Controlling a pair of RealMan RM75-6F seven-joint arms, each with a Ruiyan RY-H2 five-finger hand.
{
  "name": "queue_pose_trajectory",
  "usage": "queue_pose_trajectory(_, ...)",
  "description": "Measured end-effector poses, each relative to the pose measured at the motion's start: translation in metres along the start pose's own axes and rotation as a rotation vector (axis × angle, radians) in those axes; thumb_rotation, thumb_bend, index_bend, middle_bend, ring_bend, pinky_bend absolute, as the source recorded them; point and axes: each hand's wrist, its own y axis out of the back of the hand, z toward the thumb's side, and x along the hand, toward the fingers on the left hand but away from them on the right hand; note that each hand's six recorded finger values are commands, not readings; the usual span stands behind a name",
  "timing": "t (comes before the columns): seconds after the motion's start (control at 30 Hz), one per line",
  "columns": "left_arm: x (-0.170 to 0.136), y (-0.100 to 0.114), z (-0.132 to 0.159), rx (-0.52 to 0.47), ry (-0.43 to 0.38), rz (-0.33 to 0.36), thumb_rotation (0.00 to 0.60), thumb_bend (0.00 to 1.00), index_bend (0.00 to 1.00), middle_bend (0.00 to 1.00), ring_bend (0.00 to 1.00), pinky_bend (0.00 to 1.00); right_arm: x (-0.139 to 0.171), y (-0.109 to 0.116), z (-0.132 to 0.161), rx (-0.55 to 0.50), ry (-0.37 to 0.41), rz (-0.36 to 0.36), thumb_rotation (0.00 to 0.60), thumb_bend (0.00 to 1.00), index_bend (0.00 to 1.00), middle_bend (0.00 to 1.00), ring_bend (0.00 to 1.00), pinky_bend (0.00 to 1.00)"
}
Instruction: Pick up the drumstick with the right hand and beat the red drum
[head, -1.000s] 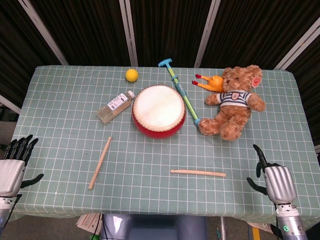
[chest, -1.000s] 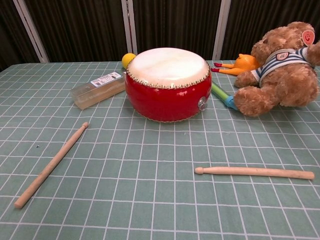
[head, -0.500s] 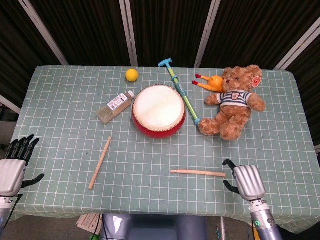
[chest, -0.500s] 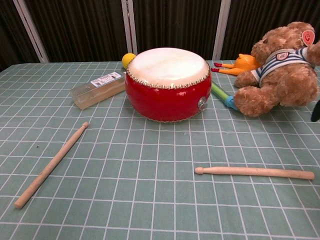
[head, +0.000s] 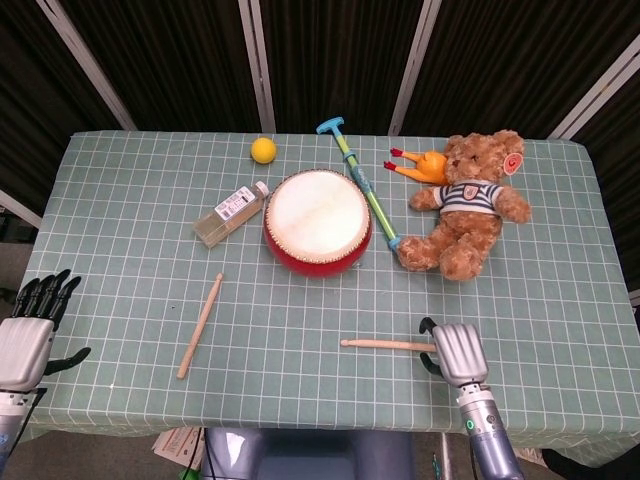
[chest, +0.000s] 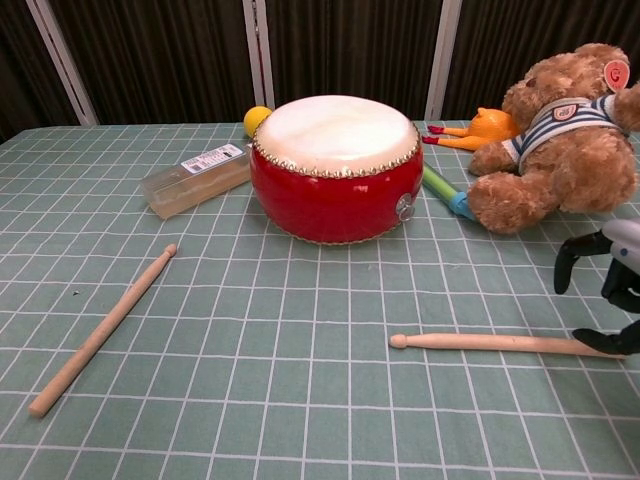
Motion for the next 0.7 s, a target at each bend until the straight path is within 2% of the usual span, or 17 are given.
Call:
queue_pose_trajectory(0.33, 0.0, 0.0, 0.0, 0.0, 0.003, -0.001, 0.6, 0.0, 0.0, 0.0, 0.0, 0.0, -0.01, -0.017, 0.003, 0.001, -0.027, 0.027, 0.6, 0.31, 0.5, 1.0, 1.0, 0.93)
queue_pose_trajectory(0.7, 0.0, 0.0, 0.0, -0.002, 0.006, -0.004, 0.6, 0.0, 0.0, 0.0, 0.0, 0.0, -0.015, -0.036, -0.009, 0.015, -0.08, 0.058, 0.6, 0.32, 0.5, 1.0, 1.0, 0.93)
